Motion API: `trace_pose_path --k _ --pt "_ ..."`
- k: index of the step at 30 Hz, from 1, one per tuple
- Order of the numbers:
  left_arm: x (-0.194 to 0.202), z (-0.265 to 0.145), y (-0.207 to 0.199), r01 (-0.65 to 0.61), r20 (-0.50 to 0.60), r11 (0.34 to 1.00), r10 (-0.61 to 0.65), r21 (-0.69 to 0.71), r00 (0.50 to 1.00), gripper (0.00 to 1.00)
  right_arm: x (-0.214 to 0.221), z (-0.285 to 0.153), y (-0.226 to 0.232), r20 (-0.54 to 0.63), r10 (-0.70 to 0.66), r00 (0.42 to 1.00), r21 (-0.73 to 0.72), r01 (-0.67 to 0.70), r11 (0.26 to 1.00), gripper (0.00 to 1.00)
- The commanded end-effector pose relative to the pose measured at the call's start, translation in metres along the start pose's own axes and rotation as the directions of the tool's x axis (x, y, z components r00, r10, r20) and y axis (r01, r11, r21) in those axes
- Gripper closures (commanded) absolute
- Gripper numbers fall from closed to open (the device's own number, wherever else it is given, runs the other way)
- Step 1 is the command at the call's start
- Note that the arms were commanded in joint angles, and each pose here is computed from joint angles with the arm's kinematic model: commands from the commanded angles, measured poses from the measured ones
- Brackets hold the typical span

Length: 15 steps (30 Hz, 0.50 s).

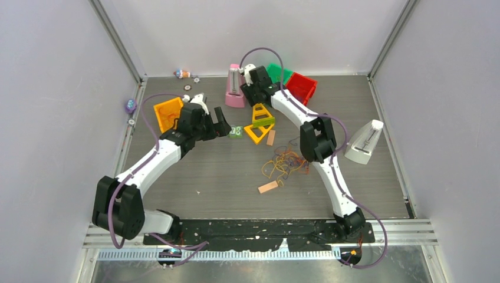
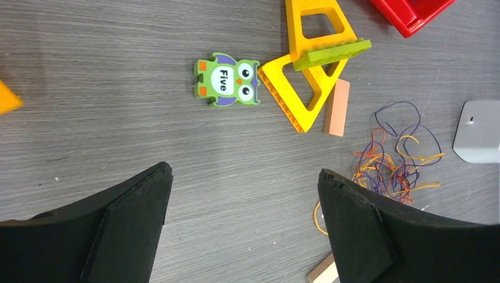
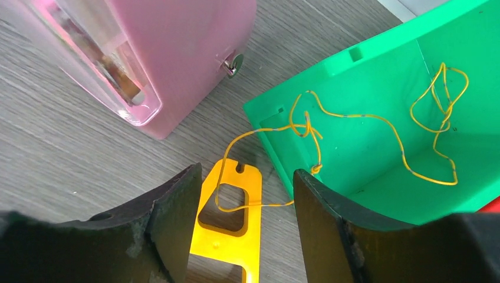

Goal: Untangle the cables
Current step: Place the cable in the bin.

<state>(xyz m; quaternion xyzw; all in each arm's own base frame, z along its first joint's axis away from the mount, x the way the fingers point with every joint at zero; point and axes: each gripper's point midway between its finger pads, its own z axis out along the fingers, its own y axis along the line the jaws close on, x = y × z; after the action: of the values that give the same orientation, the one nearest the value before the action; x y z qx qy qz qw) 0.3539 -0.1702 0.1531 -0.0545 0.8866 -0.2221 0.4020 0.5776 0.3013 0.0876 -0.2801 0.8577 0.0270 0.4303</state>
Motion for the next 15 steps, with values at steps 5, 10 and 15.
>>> trace_pose_path --k 5,10,15 --pt "-0.019 -0.006 -0.003 -0.009 0.056 1.000 0.008 0.022 0.998 0.07 -0.007 0.002 -0.016 -0.024 -0.105 0.994 0.150 0.108 0.983 0.70" --pt "-0.019 -0.008 0.000 -0.012 0.054 1.000 0.012 0.016 0.998 0.07 -0.028 -0.008 -0.024 0.032 -0.102 0.994 0.180 0.095 0.979 0.94" --pt "-0.017 -0.008 0.004 -0.020 0.042 1.000 0.020 0.003 0.999 0.07 -0.066 -0.036 -0.037 0.138 -0.040 0.990 0.136 0.021 0.991 0.95"
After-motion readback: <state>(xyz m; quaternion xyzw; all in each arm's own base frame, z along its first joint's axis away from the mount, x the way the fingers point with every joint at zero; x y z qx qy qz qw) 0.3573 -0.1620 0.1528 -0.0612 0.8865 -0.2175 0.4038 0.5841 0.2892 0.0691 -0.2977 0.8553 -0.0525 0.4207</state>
